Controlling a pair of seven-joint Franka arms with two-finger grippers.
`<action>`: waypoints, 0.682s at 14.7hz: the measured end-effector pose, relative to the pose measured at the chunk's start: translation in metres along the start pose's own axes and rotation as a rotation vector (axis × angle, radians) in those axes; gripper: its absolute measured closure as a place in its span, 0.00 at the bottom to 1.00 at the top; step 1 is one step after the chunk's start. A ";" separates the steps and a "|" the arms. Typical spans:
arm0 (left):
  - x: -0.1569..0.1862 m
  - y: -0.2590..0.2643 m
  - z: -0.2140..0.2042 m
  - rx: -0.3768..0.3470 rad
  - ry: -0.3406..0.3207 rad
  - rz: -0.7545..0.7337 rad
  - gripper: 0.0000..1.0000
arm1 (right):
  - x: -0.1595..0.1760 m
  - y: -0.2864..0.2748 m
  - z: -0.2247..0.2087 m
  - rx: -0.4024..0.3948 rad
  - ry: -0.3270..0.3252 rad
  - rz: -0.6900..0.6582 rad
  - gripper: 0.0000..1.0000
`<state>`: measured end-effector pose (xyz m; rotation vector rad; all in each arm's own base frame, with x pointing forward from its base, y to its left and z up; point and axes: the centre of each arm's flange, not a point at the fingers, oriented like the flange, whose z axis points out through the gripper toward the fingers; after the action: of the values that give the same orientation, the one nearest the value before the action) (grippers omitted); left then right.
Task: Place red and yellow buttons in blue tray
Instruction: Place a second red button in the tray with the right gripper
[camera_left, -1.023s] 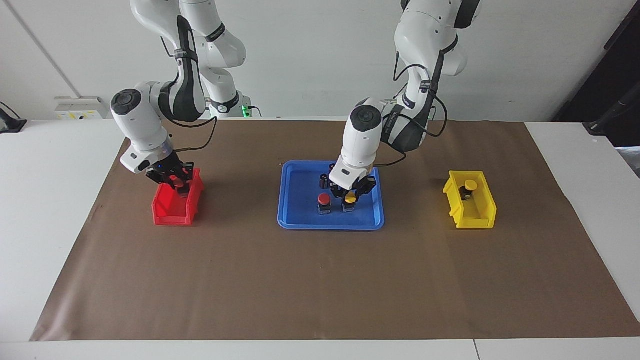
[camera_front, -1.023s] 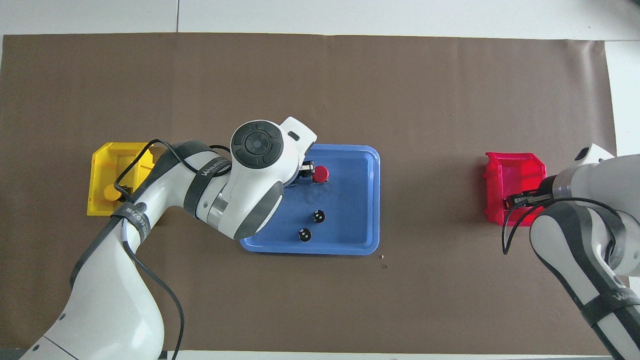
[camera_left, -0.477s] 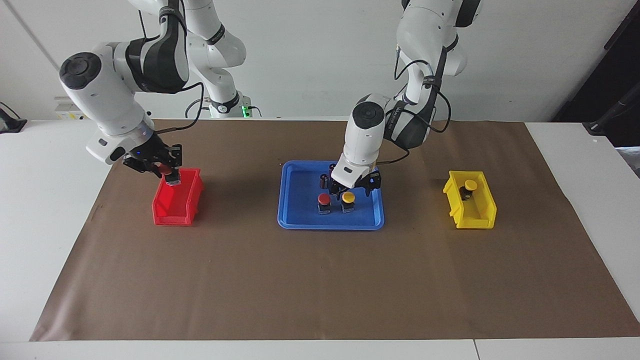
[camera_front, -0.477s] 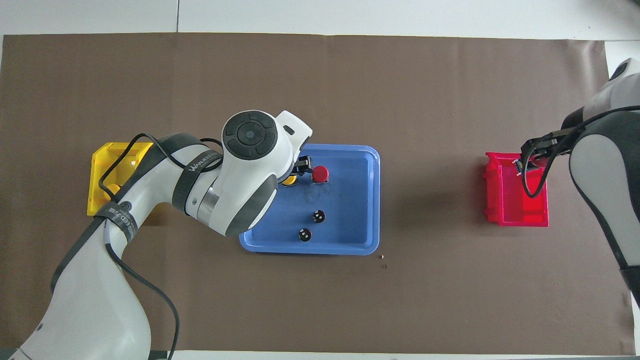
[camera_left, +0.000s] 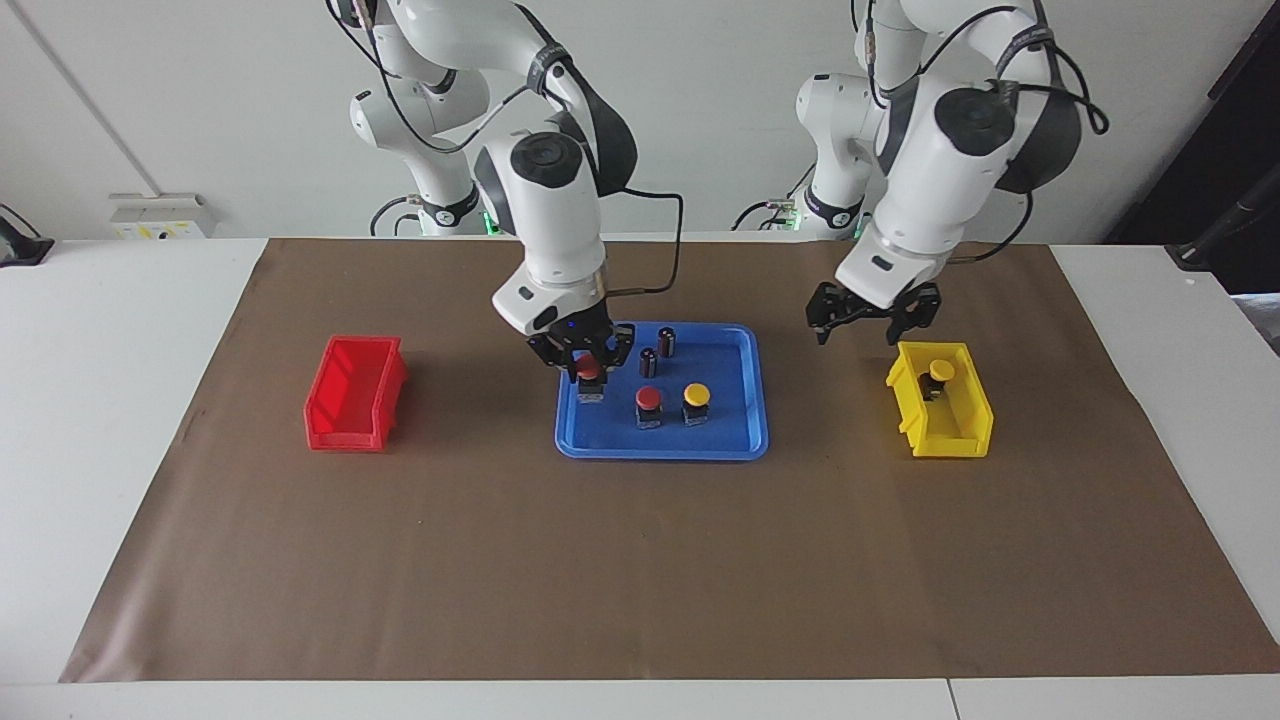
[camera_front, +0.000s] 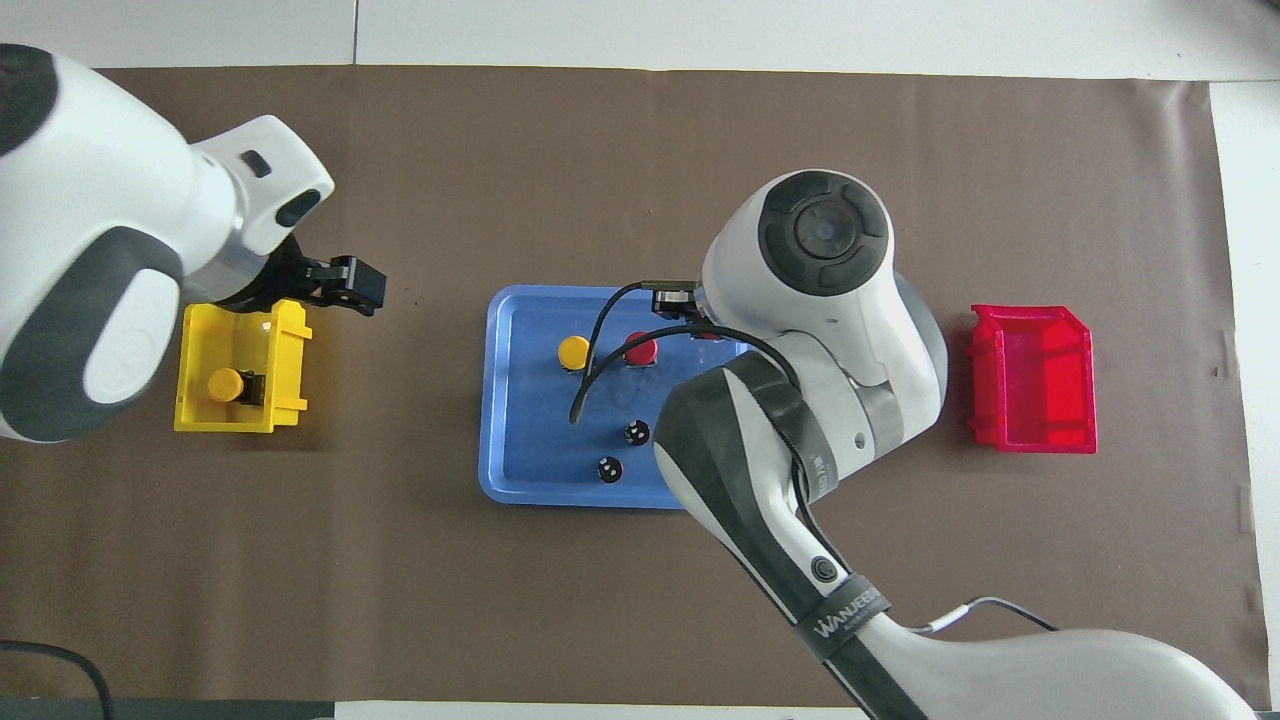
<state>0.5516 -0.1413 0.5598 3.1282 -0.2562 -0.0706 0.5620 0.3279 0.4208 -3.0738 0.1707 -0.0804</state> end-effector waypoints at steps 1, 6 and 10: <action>-0.009 -0.036 -0.018 -0.004 -0.010 0.018 0.00 | 0.001 0.001 0.014 -0.009 -0.009 0.008 0.59; -0.030 -0.118 -0.063 -0.010 0.017 0.047 0.00 | 0.006 0.030 0.046 -0.005 0.013 0.047 0.59; -0.026 -0.115 0.023 -0.005 0.060 0.029 0.02 | -0.005 0.030 0.064 -0.008 0.008 0.038 0.59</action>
<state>0.5440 -0.0237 0.5372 3.1150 -0.2996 0.0223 0.5574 0.3024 0.3551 -3.0771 0.2301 -0.0911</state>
